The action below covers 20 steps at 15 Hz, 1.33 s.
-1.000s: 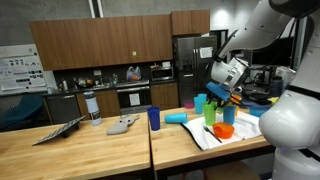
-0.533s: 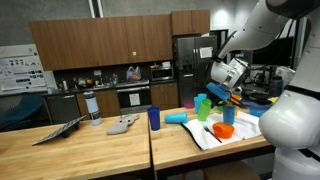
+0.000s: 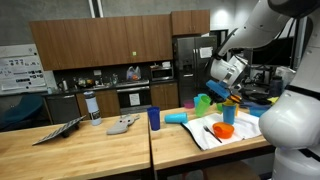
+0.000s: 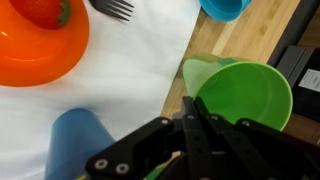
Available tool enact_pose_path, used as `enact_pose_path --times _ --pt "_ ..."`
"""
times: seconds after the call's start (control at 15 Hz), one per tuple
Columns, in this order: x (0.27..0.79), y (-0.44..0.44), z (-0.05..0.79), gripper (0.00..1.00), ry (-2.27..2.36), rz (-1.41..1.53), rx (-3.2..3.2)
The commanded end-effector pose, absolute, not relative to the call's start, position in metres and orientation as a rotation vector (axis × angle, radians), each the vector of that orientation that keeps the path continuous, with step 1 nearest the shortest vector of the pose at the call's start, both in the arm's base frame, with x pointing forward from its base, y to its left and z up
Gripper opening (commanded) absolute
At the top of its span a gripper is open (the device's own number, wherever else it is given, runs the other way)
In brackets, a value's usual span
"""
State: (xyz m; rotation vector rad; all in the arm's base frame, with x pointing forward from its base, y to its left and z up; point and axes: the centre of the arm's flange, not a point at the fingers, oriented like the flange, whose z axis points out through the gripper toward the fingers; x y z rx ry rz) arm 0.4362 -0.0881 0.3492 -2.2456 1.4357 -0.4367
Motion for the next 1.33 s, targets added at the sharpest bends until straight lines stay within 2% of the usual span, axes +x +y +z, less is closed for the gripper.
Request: enact_pose_path --times 0.0,0.47,1.0,1.07,1.13,1.27 --pt "0.429 -0.085 0.388 0.01 1.343 -0.512 -2.256" --pt "0.406 -0.084 0.444 0.01 1.239 -0.673 -2.319" --pt "0.337 -0.134 0.449 0.01 1.331 -0.487 -2.263" --pt "0.333 -0.136 0.449 0.01 1.305 -0.471 -2.278" --pt "0.356 -0.136 0.437 0.04 1.313 -0.484 -2.284" --pt "0.346 -0.138 0.439 0.04 1.310 -0.472 -2.280"
